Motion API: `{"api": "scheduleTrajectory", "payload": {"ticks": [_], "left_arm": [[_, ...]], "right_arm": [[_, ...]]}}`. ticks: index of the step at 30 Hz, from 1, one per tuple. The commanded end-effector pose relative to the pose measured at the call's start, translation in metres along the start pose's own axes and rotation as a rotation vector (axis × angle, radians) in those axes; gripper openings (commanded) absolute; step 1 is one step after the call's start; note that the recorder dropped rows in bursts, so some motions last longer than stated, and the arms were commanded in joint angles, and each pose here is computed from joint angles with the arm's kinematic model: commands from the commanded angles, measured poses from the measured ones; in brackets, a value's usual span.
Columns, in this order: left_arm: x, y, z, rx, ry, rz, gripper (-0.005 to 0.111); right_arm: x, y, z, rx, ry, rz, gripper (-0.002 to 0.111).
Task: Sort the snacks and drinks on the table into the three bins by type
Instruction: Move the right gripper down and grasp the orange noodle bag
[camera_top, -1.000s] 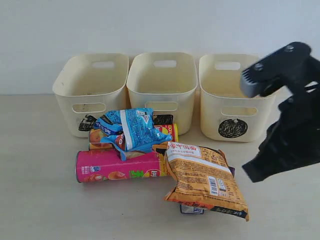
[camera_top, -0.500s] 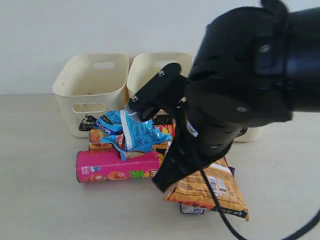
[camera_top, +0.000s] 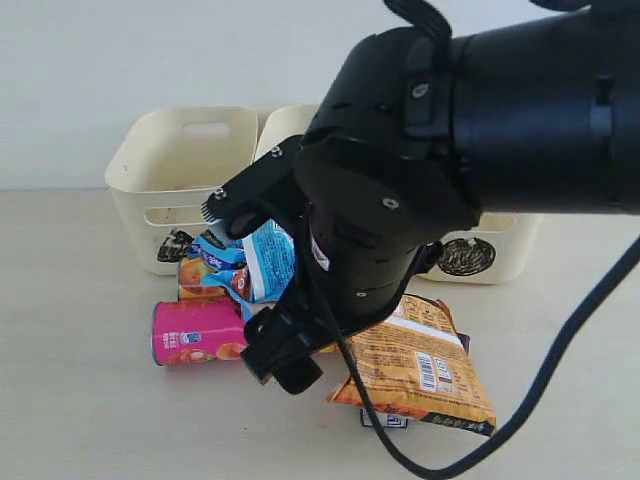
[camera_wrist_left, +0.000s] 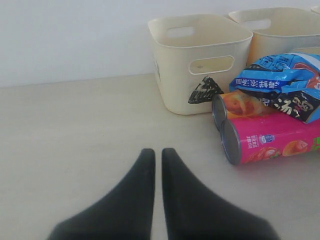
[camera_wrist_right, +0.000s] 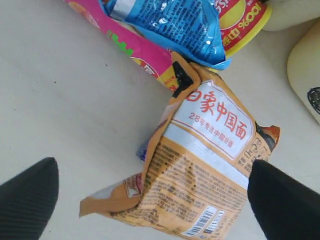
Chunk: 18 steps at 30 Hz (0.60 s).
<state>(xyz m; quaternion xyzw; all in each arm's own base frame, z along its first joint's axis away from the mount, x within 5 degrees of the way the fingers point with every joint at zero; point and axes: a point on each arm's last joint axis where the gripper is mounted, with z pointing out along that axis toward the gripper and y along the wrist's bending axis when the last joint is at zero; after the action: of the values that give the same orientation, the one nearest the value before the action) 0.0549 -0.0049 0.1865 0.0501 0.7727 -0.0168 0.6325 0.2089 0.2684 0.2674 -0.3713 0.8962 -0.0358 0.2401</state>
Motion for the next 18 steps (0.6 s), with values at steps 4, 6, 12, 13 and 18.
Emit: {"api": "scheduleTrajectory", "payload": {"ticks": [4,6,12,13,18], "left_arm": [[-0.001,0.000,-0.001,-0.004,-0.009,-0.006,0.004],[-0.001,0.000,-0.001,-0.004,-0.009,-0.006,0.004],[-0.001,0.000,-0.001,-0.004,-0.009,-0.006,0.004],[-0.001,0.000,-0.001,-0.004,-0.009,-0.006,0.004],[-0.001,0.000,-0.001,-0.004,-0.009,-0.006,0.004]], "right_arm": [[-0.001,-0.002,0.021,0.122,0.041,0.055,0.087],[-0.003,0.001,0.035,0.147,0.047,0.031,0.088],[-0.003,0.005,0.058,0.201,0.087,0.036,0.088],[-0.003,0.005,0.061,0.218,0.091,0.040,0.088],[0.000,0.004,0.070,0.263,0.124,0.047,0.087]]}}
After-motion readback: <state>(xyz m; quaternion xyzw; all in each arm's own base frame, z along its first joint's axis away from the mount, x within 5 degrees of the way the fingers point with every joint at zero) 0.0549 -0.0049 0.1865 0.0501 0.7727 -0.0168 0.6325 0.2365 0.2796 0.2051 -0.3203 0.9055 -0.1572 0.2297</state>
